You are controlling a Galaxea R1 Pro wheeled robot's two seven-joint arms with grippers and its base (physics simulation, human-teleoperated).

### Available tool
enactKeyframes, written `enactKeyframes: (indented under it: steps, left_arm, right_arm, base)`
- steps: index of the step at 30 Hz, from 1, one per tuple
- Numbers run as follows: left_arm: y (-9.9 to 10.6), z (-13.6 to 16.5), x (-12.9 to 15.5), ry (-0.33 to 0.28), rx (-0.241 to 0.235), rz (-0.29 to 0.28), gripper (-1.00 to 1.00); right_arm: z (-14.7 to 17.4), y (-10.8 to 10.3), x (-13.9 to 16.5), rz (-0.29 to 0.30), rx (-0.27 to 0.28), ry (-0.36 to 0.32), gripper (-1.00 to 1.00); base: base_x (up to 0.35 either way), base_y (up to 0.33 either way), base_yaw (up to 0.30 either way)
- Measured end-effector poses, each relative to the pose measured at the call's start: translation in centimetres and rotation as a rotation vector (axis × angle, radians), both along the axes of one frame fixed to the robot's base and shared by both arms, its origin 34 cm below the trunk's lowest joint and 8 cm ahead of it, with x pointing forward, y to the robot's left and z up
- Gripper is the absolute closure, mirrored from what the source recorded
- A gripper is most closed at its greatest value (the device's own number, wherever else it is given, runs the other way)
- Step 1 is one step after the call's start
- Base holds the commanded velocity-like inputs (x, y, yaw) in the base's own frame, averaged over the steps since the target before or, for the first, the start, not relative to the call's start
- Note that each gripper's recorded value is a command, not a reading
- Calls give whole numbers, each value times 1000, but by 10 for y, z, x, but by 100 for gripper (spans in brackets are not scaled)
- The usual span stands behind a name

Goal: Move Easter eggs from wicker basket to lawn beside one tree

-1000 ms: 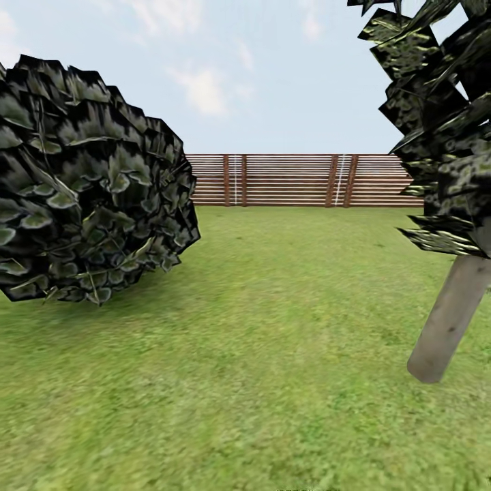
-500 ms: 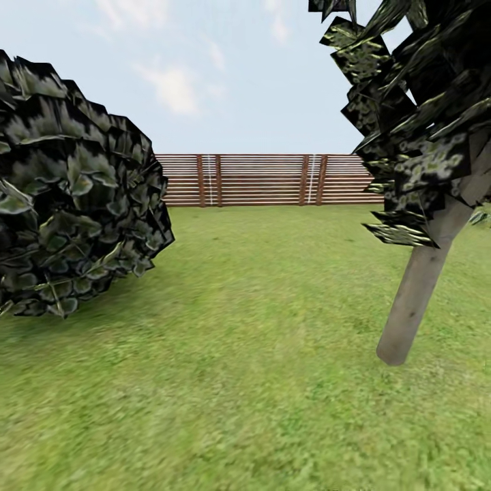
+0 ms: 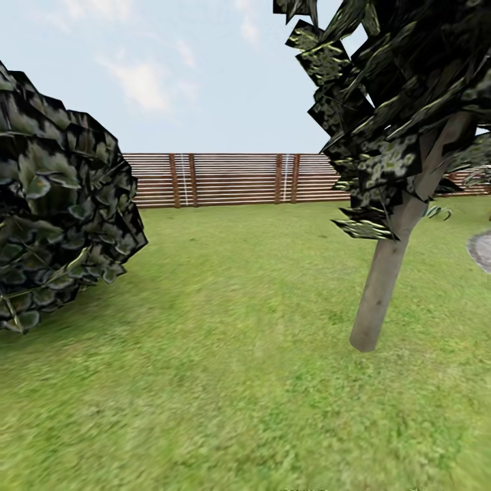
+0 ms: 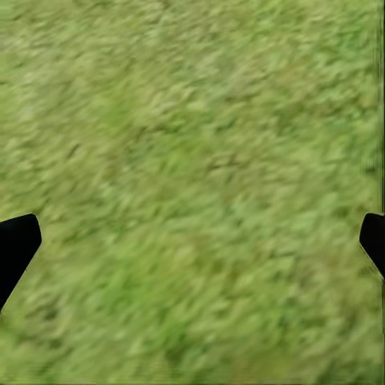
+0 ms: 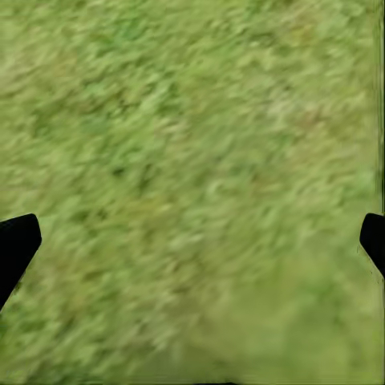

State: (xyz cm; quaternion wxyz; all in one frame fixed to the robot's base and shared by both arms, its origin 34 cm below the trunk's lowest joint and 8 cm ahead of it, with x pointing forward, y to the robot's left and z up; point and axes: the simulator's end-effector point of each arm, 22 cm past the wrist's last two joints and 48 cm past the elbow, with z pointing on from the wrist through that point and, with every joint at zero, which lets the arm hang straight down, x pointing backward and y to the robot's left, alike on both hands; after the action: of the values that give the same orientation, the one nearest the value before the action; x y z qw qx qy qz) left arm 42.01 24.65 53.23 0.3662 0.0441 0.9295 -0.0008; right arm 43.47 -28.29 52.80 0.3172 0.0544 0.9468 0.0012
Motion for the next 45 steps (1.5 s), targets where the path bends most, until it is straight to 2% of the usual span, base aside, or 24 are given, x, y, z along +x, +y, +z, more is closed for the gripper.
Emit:
enactKeyframes:
  steps: [3, 10, 25, 45]
  left_arm:
    - [-1, 5, 6, -17, -1, 0, -100]
    - [-1, 4, 6, -16, -3, 5, -100]
    - [0, -9, -13, 34, -1, 6, -100]
    - [-7, -11, -16, 40, -10, 4, -100]
  right_arm:
    - [4, 0, 5, 0, 0, -13, -100]
    - [3, 0, 5, -5, 2, -12, -100]
    - [3, 0, 4, -7, 3, -11, -100]
    - [-1, 0, -2, -5, 1, 3, -100]
  base:
    - [0, 0, -248]
    - [0, 0, -254]
    - [0, 0, -255]
    - [0, 0, -256]
